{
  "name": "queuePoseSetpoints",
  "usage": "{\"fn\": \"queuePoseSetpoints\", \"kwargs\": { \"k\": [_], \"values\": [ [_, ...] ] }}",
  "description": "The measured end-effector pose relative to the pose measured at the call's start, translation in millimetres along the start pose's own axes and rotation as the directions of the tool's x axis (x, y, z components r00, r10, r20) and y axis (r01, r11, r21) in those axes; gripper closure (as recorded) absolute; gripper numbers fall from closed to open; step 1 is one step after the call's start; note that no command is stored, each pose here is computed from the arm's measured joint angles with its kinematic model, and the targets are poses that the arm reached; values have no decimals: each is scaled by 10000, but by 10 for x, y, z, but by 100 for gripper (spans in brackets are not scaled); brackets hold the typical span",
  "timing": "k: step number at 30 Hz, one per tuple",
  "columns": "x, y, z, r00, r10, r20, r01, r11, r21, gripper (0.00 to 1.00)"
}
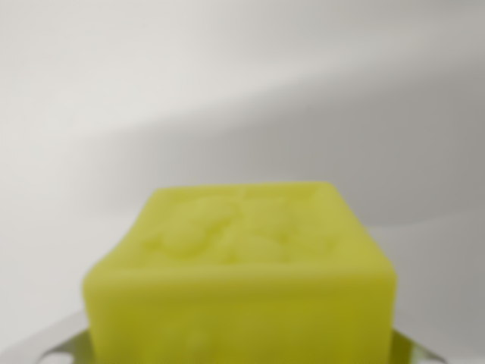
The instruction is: Pick yellow cube
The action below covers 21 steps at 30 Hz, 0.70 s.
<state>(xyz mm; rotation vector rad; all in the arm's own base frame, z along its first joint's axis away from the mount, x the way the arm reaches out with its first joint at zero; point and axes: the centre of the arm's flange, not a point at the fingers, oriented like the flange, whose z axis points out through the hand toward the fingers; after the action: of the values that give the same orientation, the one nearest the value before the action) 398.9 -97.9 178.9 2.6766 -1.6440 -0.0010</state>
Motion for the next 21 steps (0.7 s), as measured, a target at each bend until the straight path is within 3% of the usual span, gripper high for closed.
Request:
{"fn": "queuePoseSetpoints", "kwargs": {
  "k": [21],
  "values": [
    [0,1,-526,10000,3,0,-3,10000,-2,100]
  ]
}}
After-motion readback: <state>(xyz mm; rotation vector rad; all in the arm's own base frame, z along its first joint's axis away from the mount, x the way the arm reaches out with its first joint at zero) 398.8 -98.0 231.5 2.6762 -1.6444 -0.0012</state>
